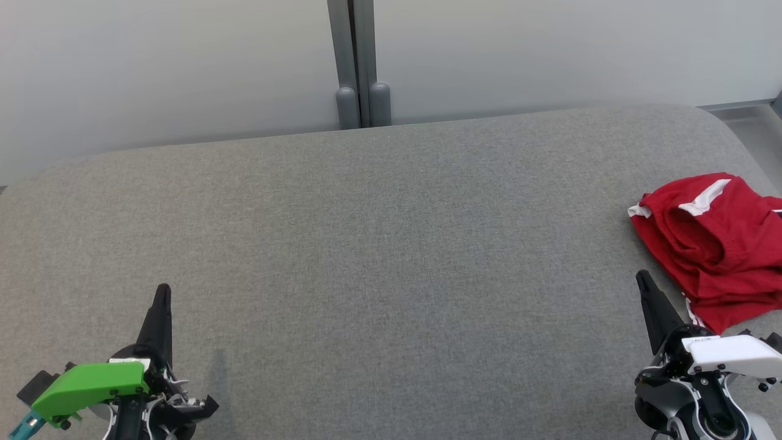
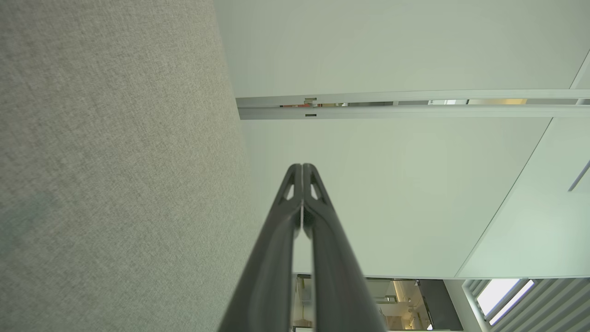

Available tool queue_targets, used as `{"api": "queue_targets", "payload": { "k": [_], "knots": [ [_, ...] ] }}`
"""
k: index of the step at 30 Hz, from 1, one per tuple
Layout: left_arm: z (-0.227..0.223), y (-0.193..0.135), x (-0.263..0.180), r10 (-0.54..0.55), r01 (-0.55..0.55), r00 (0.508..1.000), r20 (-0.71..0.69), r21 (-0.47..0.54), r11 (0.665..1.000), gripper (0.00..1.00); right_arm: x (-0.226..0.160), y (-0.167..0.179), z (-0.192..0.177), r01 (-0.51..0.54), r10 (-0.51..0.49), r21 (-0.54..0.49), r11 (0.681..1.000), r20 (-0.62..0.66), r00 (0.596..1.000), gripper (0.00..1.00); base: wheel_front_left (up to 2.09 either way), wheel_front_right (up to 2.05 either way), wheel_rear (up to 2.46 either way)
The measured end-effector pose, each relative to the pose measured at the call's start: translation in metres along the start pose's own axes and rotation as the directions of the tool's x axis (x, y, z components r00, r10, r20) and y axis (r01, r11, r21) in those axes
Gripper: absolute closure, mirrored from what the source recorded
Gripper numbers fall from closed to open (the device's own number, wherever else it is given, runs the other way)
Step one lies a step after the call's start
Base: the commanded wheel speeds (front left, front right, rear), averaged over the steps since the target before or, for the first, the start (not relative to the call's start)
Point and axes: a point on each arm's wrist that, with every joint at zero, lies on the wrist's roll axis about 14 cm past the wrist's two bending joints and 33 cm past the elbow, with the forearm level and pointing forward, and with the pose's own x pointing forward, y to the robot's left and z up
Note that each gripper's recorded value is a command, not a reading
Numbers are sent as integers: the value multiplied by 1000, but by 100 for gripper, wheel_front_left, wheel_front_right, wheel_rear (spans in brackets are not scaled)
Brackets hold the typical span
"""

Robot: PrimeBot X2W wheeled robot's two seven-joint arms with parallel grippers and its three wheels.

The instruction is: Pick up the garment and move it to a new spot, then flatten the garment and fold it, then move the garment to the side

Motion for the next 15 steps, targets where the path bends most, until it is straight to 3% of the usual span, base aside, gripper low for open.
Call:
{"api": "queue_targets", "payload": {
  "k": [15],
  "knots": [
    [0,0,0,0,0,1000,0,0,1000,100,0,0,0,0,0,0,1000,0,1000,100,0,0,0]
  ]
}}
